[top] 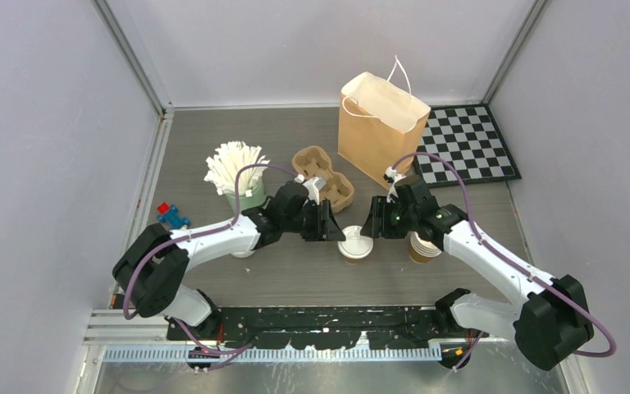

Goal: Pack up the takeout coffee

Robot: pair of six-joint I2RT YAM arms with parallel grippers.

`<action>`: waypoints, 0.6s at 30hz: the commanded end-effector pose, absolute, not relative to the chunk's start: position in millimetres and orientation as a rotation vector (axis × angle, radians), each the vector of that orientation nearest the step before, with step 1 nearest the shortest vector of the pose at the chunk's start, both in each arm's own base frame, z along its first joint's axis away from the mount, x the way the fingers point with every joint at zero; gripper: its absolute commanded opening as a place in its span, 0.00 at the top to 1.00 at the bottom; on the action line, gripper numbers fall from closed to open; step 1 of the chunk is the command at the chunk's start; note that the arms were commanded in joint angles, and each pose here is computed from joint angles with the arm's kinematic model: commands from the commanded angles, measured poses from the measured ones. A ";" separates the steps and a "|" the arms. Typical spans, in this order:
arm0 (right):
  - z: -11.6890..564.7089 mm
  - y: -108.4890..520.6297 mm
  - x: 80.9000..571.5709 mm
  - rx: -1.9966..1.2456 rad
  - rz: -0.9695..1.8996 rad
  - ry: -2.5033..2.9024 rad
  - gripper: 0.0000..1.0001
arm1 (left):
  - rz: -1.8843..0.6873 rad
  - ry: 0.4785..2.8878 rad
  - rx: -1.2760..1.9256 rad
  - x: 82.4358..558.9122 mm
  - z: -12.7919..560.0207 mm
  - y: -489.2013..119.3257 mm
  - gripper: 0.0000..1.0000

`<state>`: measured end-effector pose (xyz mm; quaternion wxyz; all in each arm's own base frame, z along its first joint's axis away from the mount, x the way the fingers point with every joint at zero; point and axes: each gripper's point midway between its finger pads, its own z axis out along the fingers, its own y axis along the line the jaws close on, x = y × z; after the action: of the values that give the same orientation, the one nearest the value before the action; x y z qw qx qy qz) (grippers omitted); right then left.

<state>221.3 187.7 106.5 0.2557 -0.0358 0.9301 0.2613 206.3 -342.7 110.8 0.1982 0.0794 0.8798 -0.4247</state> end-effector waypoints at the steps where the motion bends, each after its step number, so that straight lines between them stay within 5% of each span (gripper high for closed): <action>1: 140.9 181.0 229.6 -0.040 0.671 2.452 0.47 | -1.189 2.454 0.264 207.3 112.0 -345.3 0.58; 7: 167.2 179.4 227.3 -0.015 0.697 2.402 0.51 | -1.198 2.456 0.266 207.0 112.7 -347.3 0.58; 14: 185.0 203.8 220.1 -0.003 0.908 2.344 0.80 | -1.226 2.494 0.182 202.1 109.4 -353.0 0.62; 18: 170.8 207.5 219.5 0.018 0.925 2.357 0.83 | -1.223 2.532 0.146 196.6 103.9 -356.4 0.64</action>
<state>219.7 196.0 166.8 0.2982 -0.0009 0.9013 0.3143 201.3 -350.9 110.6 0.1794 0.0628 0.8788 -0.4378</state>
